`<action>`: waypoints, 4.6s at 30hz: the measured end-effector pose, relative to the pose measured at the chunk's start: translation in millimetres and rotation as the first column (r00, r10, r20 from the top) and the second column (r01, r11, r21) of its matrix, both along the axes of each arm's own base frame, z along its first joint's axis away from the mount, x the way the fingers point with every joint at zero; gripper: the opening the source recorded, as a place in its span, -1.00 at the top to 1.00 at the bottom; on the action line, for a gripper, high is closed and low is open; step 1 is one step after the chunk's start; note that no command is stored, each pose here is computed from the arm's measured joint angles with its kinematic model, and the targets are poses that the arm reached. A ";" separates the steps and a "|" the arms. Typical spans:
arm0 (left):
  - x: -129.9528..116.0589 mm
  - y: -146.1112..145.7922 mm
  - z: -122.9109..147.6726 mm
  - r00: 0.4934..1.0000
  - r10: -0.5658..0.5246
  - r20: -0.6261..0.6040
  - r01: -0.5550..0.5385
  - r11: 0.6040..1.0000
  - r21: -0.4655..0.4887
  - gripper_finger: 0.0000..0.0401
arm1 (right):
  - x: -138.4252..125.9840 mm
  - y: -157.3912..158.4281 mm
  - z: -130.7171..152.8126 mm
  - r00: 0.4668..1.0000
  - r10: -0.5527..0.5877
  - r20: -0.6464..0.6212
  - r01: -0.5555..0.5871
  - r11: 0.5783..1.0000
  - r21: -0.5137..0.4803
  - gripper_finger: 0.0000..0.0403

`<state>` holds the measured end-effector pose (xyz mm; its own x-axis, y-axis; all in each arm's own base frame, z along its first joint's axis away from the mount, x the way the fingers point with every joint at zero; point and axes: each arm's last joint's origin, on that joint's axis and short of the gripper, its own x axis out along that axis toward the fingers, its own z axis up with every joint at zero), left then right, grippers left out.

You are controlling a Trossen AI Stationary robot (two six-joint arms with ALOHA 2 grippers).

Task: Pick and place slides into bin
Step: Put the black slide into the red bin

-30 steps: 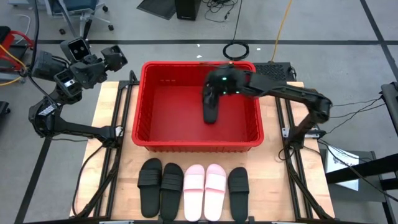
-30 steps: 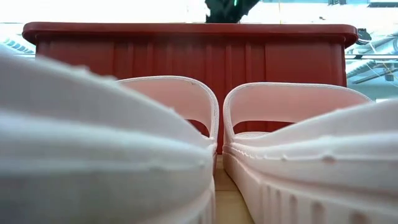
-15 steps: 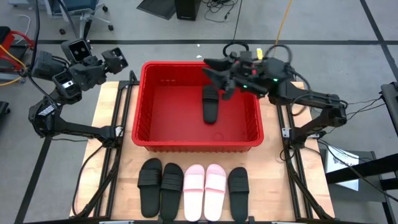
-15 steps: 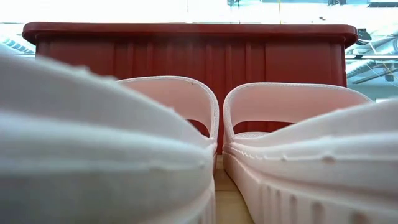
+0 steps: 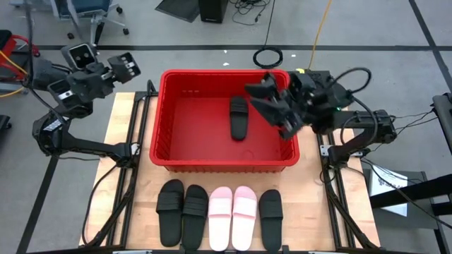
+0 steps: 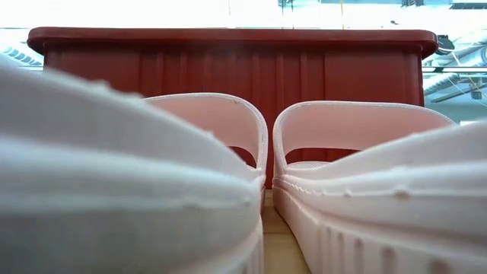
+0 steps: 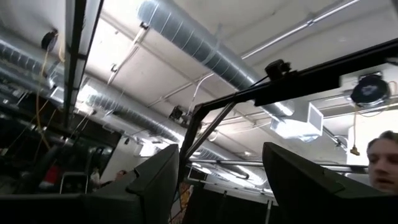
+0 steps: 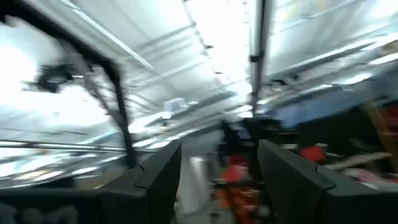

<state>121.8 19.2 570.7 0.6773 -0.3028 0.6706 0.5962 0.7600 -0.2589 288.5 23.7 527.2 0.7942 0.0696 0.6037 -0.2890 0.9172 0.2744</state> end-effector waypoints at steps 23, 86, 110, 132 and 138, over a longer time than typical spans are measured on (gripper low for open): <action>1.9 0.1 3.1 0.997 0.035 0.075 -0.037 0.999 0.021 -0.20 | -54.8 118.1 27.4 0.909 0.404 0.105 -0.393 0.913 -0.115 0.00; 21.9 4.3 -7.3 0.998 0.024 -0.059 -0.022 0.999 0.031 -0.20 | -30.6 203.4 -373.0 -0.377 -0.664 -0.646 -0.457 0.740 -0.493 0.21; 21.9 3.8 -7.5 0.998 0.000 -0.067 0.002 0.999 0.032 -0.20 | -36.7 188.3 -296.7 -0.383 -0.284 -0.879 -0.424 0.899 -0.106 0.95; 16.1 2.2 -2.9 0.998 -0.054 -0.025 0.054 0.999 0.000 -0.20 | -34.8 132.5 -80.1 0.544 0.741 -0.393 -0.722 0.652 0.230 0.96; 12.4 1.1 -1.3 0.998 -0.063 -0.008 0.063 0.998 -0.001 -0.20 | -40.3 102.3 -40.3 0.785 0.617 0.049 -0.613 0.786 -0.080 0.96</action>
<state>134.2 20.3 569.4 0.6621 -0.3446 0.6655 0.6406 0.7211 -0.2639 248.1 126.0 486.9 0.5278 0.5645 0.6347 -0.8133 0.5514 0.1859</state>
